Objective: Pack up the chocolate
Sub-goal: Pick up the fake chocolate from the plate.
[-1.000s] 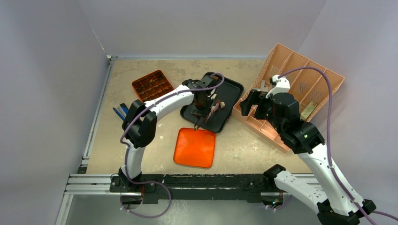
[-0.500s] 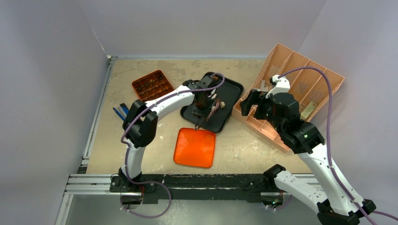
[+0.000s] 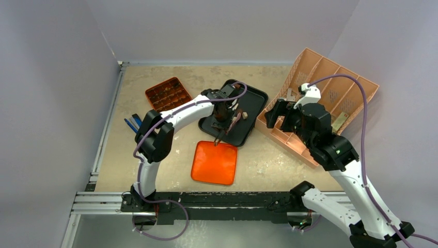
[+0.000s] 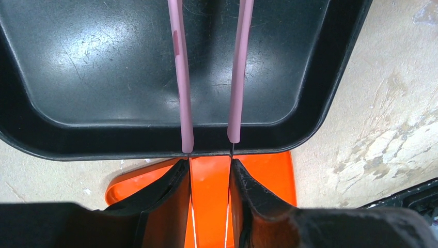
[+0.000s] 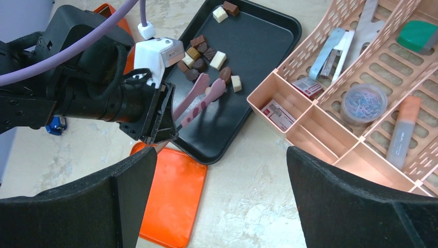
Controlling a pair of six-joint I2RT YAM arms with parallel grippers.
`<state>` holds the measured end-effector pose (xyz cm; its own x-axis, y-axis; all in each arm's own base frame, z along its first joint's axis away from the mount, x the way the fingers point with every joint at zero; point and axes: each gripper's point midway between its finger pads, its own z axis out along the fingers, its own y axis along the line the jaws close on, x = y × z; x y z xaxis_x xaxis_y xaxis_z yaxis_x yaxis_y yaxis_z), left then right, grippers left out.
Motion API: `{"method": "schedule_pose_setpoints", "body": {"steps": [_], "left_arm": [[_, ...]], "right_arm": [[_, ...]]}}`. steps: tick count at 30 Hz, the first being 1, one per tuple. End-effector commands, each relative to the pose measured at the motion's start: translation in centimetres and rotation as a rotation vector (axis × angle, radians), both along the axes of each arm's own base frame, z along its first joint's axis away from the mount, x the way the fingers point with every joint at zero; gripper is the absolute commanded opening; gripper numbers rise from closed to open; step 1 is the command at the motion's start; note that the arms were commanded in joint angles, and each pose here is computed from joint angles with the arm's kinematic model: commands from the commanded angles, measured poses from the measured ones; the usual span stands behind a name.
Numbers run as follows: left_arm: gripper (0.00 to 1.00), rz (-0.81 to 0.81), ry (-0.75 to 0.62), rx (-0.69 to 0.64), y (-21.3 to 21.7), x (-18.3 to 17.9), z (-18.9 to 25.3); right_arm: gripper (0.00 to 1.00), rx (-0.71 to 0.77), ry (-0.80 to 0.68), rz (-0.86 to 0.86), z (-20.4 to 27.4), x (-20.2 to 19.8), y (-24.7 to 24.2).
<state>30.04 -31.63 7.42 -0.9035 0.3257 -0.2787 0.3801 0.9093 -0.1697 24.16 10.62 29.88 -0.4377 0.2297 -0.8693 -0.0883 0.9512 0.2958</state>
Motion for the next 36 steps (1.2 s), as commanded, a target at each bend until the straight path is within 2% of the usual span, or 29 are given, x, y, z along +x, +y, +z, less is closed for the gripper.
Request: {"method": "schedule_pose_setpoints", "body": {"steps": [1,13,29,36], "left_arm": [[0.26,0.014,-0.03,-0.045,-0.1,-0.1,2.1],[0.18,0.042,-0.047,-0.065,0.5,-0.8,3.7],[0.17,0.099,-0.093,-0.084,1.0,-0.5,6.2],[0.17,0.155,-0.132,-0.051,3.1,0.5,8.0]], "right_arm": [[0.97,0.013,-0.031,-0.016,1.0,-0.1,-0.3],[0.98,0.036,-0.033,-0.013,1.2,-0.3,-0.2],[0.97,0.037,-0.03,-0.011,0.9,-0.3,-0.1],[0.98,0.033,-0.027,-0.009,0.8,-0.3,-0.1]]}}
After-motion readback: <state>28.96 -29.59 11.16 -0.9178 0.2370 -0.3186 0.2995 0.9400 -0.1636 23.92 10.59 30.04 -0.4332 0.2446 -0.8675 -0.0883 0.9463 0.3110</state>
